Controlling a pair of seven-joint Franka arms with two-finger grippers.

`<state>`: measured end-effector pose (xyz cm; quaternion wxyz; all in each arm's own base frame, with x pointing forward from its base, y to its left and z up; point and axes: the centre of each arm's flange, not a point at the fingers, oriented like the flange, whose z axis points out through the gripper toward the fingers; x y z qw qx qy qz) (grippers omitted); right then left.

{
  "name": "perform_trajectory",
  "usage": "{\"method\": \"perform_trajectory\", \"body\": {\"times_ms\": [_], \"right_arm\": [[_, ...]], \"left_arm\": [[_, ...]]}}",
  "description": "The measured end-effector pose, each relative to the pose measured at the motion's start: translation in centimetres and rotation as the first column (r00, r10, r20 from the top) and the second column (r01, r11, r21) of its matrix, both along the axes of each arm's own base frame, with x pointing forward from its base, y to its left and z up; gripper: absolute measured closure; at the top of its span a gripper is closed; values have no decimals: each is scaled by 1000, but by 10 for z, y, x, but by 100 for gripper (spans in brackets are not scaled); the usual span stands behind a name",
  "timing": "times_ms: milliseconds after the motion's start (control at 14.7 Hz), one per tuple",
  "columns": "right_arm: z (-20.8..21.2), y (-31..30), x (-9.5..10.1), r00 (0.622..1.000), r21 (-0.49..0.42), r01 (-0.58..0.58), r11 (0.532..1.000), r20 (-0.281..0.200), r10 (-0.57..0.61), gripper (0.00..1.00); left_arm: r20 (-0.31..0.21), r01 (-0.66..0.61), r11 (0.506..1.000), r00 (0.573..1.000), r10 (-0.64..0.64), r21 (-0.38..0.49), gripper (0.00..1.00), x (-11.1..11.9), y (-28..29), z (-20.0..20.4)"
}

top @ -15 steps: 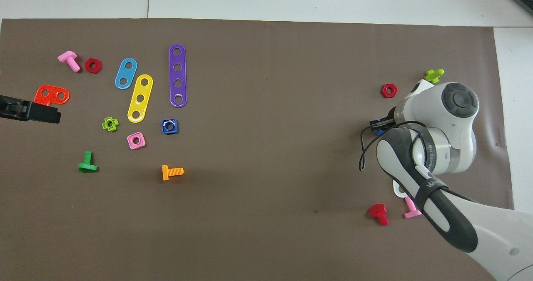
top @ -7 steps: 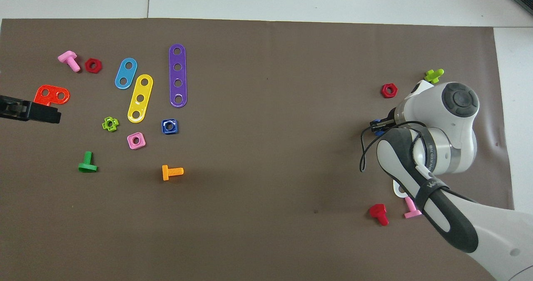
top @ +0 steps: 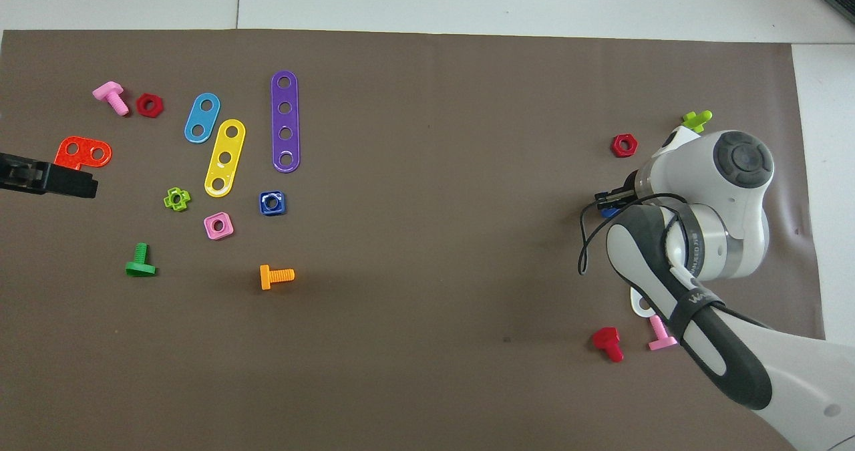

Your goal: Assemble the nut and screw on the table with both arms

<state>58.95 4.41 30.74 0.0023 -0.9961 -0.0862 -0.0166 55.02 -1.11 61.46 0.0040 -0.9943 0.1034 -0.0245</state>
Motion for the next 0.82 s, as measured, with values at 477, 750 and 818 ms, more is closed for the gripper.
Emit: {"method": "perform_trajectory", "body": {"times_ms": [477,750,818], "right_arm": [[0,0,0,1000,1,1,1000,12,-1,74],[-1,-1,0,1000,4,14,1000,13,-14,81],[-1,-1,1,1000,5,24,1000,14,-24,81]], "left_arm": [[0,0,1000,1000,0,0,0,0,0,0],[0,0,1000,1000,0,0,0,0,0,0],[0,0,1000,1000,0,0,0,0,0,0]]}}
